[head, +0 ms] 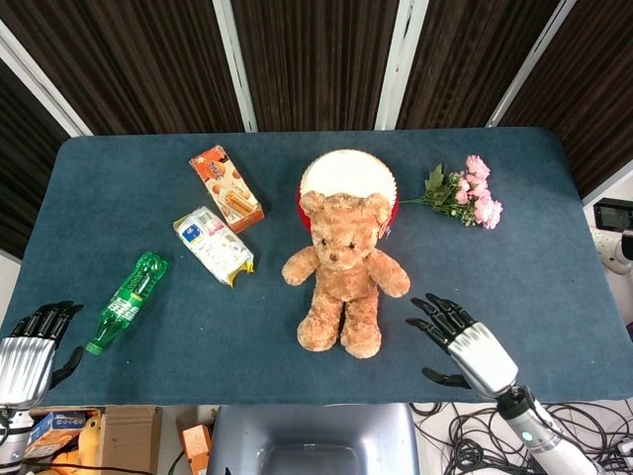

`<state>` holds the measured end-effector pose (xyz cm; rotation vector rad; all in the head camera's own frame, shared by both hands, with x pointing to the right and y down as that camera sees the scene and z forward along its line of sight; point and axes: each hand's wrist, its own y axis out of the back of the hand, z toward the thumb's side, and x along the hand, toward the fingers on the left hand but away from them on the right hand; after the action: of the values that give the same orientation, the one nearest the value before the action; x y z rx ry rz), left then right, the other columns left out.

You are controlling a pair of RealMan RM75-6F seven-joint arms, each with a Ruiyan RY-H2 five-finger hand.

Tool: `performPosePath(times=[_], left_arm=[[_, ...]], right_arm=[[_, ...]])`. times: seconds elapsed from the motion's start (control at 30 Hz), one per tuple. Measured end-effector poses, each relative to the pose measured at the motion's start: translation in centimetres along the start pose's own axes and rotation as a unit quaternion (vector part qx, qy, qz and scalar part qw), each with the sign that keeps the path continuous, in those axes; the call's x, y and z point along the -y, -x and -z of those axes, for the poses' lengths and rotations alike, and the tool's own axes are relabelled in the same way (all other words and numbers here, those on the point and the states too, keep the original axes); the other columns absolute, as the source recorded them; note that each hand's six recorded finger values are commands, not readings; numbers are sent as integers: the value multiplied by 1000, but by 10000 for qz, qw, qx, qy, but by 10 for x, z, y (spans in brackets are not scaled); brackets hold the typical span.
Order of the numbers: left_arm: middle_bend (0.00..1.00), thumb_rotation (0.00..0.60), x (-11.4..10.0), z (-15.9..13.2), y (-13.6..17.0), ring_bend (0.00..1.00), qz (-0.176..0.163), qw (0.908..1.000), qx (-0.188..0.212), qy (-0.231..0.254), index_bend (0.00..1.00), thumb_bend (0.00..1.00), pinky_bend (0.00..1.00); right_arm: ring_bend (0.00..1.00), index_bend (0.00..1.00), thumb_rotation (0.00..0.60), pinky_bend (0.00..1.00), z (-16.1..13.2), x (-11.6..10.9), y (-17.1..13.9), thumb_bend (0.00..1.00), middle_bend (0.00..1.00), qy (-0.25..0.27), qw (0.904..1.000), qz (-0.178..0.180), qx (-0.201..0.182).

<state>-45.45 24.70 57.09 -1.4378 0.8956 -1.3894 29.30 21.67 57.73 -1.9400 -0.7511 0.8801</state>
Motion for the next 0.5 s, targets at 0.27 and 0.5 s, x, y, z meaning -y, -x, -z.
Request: performPosePath(times=[0.27,0.5], left_arm=[[244,600,3,-4,1,219,265,9992,160,235,272,281,399],[246,600,5,-5,1,220,354,9987,188,300,272,281,401]], right_arm=[[37,306,600,194,43,-4,6,64,72,-373,9954,577,667],[37,434,600,174,69,-7,16,64,72,-716,9875,1026,962]])
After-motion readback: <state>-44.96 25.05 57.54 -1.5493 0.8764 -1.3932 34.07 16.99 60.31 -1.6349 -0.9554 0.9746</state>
